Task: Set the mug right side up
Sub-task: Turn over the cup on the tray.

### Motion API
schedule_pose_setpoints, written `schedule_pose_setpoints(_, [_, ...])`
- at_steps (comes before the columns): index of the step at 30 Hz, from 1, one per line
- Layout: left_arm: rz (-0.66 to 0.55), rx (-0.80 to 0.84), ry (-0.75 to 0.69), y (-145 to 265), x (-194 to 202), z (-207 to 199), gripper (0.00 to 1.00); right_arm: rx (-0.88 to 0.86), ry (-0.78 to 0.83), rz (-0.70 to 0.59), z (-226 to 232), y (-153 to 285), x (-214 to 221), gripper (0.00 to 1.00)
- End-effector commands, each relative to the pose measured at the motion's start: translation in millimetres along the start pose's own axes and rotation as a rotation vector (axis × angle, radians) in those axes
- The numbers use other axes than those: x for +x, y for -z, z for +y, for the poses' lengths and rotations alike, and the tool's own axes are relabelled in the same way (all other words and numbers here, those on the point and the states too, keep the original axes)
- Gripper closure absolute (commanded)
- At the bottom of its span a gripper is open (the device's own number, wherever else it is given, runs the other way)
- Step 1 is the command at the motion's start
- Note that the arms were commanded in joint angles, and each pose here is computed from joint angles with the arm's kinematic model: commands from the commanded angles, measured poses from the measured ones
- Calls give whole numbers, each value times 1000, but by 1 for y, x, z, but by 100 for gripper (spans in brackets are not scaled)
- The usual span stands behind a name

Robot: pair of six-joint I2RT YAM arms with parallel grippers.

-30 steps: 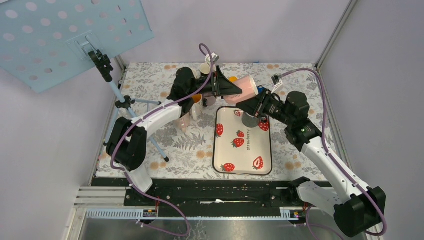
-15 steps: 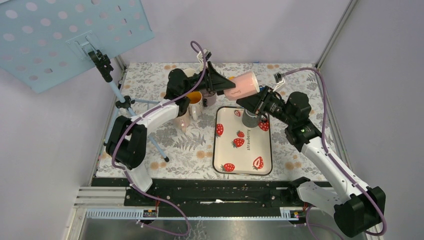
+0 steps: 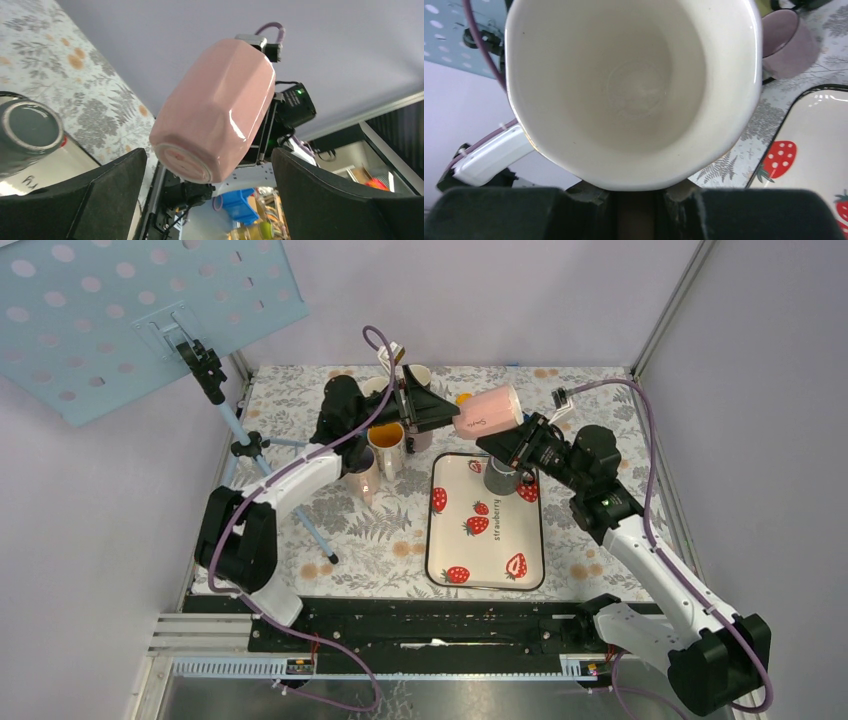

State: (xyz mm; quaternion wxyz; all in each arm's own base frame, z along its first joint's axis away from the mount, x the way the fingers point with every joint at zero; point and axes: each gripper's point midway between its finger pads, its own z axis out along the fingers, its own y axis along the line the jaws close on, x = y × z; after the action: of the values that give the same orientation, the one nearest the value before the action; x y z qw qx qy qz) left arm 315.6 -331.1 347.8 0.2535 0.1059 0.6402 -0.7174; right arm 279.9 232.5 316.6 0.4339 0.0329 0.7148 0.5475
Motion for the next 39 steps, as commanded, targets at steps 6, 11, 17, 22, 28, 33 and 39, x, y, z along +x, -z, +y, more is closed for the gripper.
schedule_pose_setpoints(6, [-108, -280, -147, 16, -21, 28, 1, 3, 171, -166, 39, 17, -51, 100])
schedule_pose_setpoints(11, [-109, -369, -163, 23, -23, 37, 1, 128, 215, -184, 20, 16, -61, 100])
schedule_pose_setpoints(17, [-57, -420, -205, 26, -12, 36, 1, 281, 276, -218, -10, 9, -79, 100])
schedule_pose_setpoints(22, [11, -445, -237, 23, 9, 31, 1, 463, 335, -253, -49, 5, -100, 100])
schedule_pose_setpoints(28, [75, -462, -282, 18, 31, 25, 1, 660, 378, -307, -103, 6, -129, 100])
schedule_pose_setpoints(33, [106, -444, -287, 11, 42, 19, 1, 801, 378, -355, -153, 15, -152, 100])
schedule_pose_setpoints(39, [118, -437, -287, 9, 47, 18, 1, 925, 387, -395, -204, 21, -169, 100])
